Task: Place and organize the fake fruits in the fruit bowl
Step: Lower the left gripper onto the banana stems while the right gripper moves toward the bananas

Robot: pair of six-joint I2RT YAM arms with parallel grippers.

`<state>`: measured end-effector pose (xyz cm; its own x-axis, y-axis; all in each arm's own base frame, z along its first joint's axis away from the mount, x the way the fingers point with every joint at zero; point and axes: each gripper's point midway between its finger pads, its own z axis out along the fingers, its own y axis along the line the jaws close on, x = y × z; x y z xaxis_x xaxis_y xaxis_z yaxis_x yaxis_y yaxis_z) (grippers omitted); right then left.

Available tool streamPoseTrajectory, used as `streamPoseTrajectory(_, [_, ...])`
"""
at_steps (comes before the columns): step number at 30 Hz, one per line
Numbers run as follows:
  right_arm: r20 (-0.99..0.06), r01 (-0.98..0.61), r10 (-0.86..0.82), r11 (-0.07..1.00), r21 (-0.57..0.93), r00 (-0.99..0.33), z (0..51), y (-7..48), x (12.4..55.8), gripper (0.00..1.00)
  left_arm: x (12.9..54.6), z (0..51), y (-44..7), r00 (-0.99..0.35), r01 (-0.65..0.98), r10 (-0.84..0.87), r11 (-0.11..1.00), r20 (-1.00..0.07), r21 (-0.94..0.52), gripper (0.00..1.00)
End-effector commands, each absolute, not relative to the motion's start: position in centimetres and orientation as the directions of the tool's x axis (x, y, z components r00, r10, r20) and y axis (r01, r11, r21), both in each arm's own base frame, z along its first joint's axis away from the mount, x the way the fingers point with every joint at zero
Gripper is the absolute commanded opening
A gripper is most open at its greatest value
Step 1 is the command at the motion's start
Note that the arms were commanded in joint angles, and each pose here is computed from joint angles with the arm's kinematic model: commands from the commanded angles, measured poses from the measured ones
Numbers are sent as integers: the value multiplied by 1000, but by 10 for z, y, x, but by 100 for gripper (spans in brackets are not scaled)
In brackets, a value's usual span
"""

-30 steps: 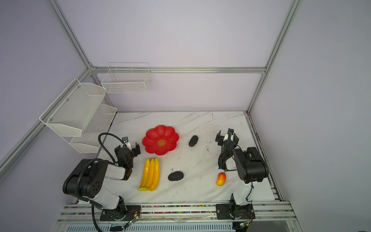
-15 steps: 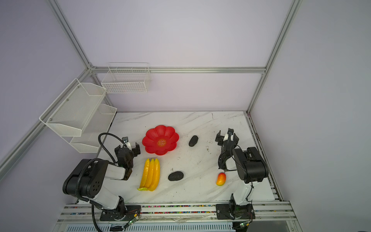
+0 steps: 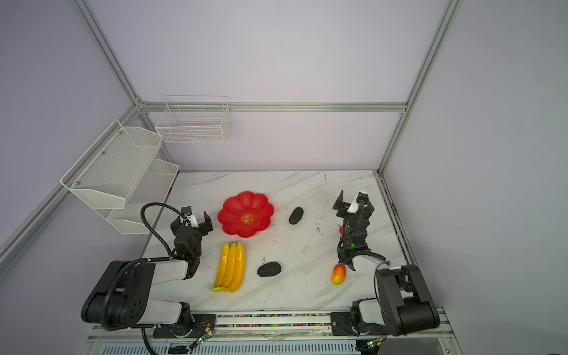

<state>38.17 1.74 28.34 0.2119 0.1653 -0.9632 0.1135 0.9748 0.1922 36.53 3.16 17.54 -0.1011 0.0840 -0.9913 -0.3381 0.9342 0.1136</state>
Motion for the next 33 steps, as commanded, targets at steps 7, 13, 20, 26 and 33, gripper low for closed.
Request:
streamPoseTrajectory(7, [-973,-586,99,783,206,-210,273,214,320,97,304,253,-49,-296,-159,88,977,-951,140,100])
streamPoseTrajectory(13, [-982,-886,54,424,188,-183,261,278,220,97,241,239,-64,-615,-109,-96,993,-782,-36,100])
streamPoseTrajectory(20, [-991,-979,-71,178,97,-111,252,320,157,97,185,187,-71,-691,-219,-373,924,-619,-312,100])
streamPoseTrajectory(26, [-985,-990,-166,134,32,-55,237,343,135,97,151,161,-52,-595,-554,-704,709,-389,-437,100])
streamPoseTrajectory(33, [-986,-988,-161,153,18,-43,238,341,137,97,125,136,-58,-512,-755,-835,550,-203,-357,100])
